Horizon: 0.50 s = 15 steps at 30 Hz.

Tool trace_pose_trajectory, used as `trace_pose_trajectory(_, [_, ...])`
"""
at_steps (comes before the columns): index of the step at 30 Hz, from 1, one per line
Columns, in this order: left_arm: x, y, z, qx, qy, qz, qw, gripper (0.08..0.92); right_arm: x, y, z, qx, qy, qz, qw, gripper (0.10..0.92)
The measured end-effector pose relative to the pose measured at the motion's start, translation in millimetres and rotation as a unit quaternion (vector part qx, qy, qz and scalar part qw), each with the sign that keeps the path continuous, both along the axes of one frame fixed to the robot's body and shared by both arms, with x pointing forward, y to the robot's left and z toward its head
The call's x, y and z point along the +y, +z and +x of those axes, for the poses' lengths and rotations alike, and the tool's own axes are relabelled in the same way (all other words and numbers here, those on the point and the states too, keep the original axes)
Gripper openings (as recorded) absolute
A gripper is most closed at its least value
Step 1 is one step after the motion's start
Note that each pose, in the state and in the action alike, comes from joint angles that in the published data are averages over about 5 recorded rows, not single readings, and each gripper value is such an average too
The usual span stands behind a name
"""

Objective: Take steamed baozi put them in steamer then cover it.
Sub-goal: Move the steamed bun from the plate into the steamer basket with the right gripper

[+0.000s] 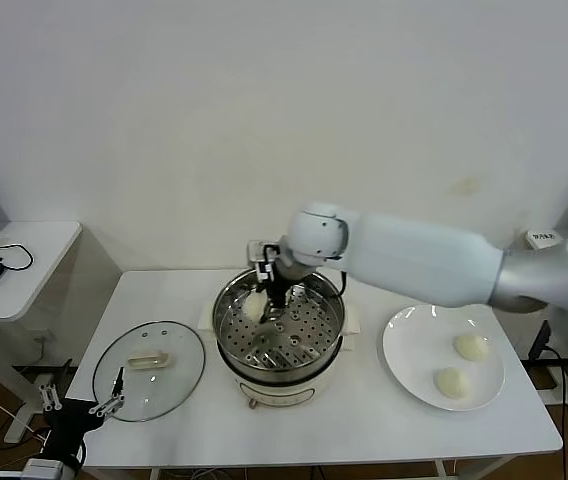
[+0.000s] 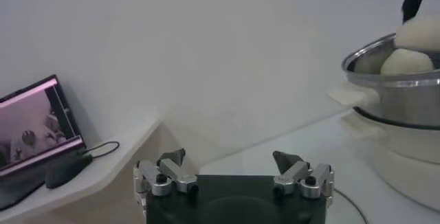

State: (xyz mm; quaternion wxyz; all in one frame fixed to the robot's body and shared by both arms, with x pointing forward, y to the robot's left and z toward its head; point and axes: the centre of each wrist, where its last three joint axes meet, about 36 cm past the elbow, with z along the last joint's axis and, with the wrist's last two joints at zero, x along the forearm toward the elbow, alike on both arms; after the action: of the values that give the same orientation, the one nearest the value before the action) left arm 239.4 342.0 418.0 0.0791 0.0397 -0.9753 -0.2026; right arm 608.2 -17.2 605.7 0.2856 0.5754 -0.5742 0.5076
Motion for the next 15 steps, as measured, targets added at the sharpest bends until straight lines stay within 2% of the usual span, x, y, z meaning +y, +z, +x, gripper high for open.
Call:
trace_pose_trajectory(10, [1.4,0.6,-0.2,-0.001,0.001,0.0,1.0,0.823,21.7,-19.7,2.9,0.002,-0.001,-0.011,1.0,0.646])
trace_pose_trajectory(15, [1.8,0.7,0.2,-0.001,0.0,0.001,1.0,0.823,21.6,-16.2,4.5,-0.002,0.003,-0.017,1.0,0.755])
